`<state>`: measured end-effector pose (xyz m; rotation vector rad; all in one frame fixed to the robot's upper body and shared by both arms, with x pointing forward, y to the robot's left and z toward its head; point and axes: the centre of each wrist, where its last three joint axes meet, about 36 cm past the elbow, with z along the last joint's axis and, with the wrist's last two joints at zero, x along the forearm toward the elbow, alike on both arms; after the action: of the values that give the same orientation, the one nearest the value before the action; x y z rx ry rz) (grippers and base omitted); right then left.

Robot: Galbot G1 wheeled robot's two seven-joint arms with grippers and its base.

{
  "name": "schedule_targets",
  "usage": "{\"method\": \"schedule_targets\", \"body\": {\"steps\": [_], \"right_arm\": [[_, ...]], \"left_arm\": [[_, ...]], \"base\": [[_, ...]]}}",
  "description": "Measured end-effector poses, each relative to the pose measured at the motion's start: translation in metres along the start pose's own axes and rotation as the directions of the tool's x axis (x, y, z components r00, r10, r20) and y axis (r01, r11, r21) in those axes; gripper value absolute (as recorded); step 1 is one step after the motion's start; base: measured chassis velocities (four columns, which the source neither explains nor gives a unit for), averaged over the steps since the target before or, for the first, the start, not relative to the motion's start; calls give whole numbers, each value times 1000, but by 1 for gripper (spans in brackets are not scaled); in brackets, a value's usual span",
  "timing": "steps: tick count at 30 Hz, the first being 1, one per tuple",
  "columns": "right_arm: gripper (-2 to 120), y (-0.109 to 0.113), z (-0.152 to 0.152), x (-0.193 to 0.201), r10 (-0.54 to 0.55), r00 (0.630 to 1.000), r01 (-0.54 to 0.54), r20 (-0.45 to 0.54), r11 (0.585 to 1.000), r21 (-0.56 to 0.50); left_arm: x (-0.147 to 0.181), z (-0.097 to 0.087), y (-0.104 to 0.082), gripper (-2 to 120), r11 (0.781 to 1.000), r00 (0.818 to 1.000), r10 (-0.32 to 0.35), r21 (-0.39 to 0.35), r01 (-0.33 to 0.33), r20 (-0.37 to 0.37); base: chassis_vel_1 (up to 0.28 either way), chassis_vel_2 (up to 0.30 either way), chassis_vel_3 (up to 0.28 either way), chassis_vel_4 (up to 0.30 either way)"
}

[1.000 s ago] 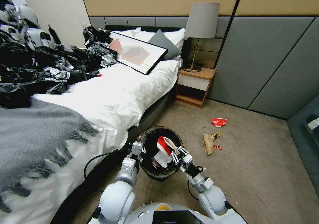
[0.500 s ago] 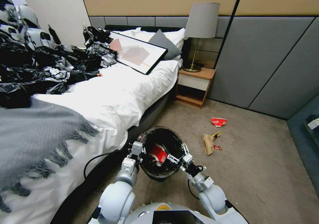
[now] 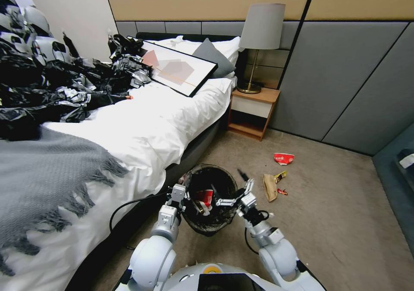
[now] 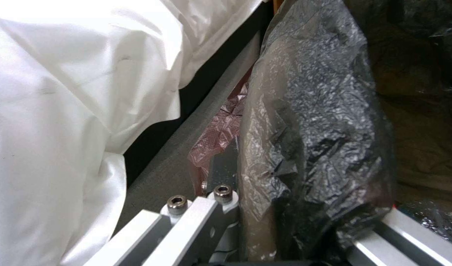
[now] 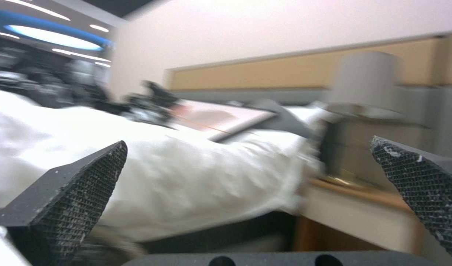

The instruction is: Pick up the trash bin, then pick up the garbage from the floor and place it into the trash bin.

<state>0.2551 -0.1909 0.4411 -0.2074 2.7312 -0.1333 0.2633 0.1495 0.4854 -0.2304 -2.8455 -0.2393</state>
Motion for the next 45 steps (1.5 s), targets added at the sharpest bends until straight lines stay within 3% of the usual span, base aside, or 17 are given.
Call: {"method": "schedule_targets", "body": {"steps": [1, 3, 5, 11, 22, 45], "right_arm": [[111, 0, 0, 8, 85, 995, -84, -45, 996, 7], [111, 0, 0, 10, 102, 993, -102, -53, 995, 10], [104, -5, 3, 27, 198, 975, -196, -102, 980, 35], [100, -9, 13, 49, 273, 956, -269, -107, 962, 48], [100, -6, 31, 57, 301, 944, -297, -133, 953, 55], [100, -22, 37, 51, 311, 946, -306, -96, 950, 62]], "left_arm": [[-3, -2, 1, 1, 1000, 1000, -15, 16, 15, 4], [-3, -2, 1, 1, 1000, 1000, -17, 19, 17, 5], [-4, -2, 0, 1, 999, 1000, -20, 33, 20, 4], [-4, 1, -1, 1, 999, 1000, -28, 41, 28, -1], [-4, 3, -3, 1, 999, 1000, -30, 44, 30, -3], [-5, 5, -2, 1, 1000, 999, -4, -6, 4, 32]], "base": [[0, 0, 0, 0], [0, 0, 0, 0], [0, 0, 0, 0], [0, 0, 0, 0], [0, 0, 0, 0], [0, 0, 0, 0]]}}
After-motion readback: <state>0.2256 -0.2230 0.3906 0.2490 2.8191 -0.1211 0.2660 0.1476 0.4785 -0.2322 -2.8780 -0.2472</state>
